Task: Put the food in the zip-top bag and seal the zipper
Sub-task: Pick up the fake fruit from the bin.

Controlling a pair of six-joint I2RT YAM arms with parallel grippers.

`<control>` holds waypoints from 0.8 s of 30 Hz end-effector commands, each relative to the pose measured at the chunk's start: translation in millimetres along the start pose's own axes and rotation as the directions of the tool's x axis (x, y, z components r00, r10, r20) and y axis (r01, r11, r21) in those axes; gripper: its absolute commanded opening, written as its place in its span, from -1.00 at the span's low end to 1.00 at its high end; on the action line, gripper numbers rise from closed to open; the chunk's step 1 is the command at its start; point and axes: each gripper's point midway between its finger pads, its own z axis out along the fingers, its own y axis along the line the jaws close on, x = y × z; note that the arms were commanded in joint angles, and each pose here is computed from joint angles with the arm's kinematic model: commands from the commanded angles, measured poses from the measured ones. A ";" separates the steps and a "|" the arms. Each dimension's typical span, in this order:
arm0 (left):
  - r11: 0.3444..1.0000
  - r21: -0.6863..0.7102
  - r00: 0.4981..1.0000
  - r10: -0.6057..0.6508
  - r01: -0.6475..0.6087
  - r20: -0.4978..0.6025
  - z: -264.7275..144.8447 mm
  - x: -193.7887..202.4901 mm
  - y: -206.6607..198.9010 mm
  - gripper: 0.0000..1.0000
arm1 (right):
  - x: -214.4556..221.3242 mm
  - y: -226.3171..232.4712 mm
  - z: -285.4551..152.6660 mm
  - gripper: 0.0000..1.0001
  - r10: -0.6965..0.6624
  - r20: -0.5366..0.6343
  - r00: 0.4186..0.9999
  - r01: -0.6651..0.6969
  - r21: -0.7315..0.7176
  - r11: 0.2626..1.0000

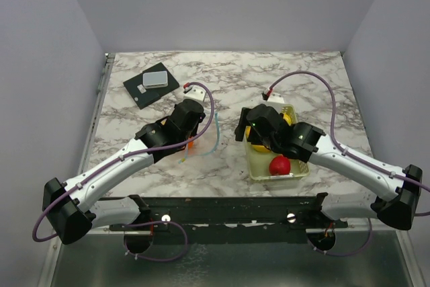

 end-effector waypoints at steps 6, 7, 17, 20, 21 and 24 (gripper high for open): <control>1.000 0.008 1.000 0.003 -0.003 0.005 1.1 1.4 -2.5 -1.00 | 19.6 -75.4 -19.7 0.77 -0.034 -0.015 0.999 0.037 0.257 0.966; 1.000 0.010 1.000 0.004 -0.004 0.004 1.2 1.6 -3.0 -1.00 | 21.6 -80.3 -20.9 0.77 -0.034 -0.017 0.999 0.037 0.271 0.962; 1.000 0.013 1.000 0.009 -0.009 0.000 1.5 3.4 -3.5 -1.00 | 55.7 -126.5 -20.2 0.84 -0.040 -0.092 0.995 0.076 0.430 0.900; 1.000 0.017 1.000 0.012 -0.012 -0.003 1.9 4.2 -4.3 -1.00 | 63.1 -135.5 -19.6 0.87 -0.041 -0.108 0.993 0.086 0.455 0.887; 1.000 0.016 1.000 0.010 -0.010 -0.003 1.9 4.1 -4.2 -1.00 | 65.5 -138.0 -19.2 0.88 -0.040 -0.113 0.993 0.088 0.459 0.884; 1.000 0.015 1.000 0.010 -0.010 -0.001 1.6 3.7 -3.6 -1.00 | 72.2 -144.1 -17.4 0.92 -0.037 -0.128 0.991 0.093 0.471 0.877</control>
